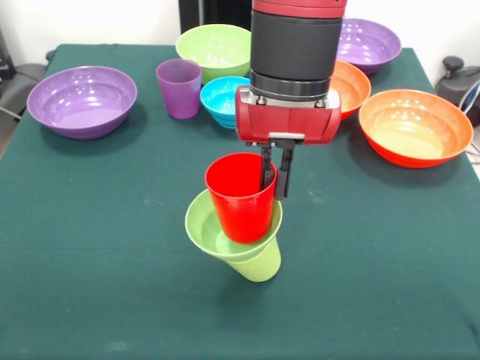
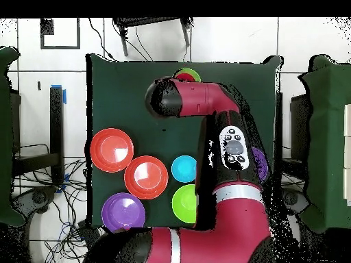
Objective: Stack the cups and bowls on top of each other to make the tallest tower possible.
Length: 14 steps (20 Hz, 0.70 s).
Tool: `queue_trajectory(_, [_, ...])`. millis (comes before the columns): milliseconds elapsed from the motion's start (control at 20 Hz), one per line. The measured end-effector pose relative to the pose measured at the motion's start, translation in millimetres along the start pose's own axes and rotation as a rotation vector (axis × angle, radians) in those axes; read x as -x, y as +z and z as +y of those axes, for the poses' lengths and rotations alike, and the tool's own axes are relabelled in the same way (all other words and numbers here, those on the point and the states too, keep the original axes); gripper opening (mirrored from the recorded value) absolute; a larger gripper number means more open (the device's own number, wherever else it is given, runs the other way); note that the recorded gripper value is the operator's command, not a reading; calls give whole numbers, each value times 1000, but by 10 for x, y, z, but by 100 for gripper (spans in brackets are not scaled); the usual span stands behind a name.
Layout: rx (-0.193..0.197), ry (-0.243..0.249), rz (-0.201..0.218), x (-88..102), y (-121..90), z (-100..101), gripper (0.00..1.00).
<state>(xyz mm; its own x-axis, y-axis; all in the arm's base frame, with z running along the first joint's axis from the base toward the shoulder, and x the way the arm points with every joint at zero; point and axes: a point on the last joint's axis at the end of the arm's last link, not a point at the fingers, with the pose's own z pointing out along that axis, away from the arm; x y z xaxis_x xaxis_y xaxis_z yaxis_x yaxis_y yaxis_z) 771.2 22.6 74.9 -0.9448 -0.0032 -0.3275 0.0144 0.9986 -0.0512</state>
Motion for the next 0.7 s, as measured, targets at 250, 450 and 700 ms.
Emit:
queue_trajectory(250, [3,-4,8,-40,10,39,0])
queue_trajectory(450, [6,-9,13,-72,16,79,0])
queue_trajectory(700, [7,-10,15,-81,18,85,0])
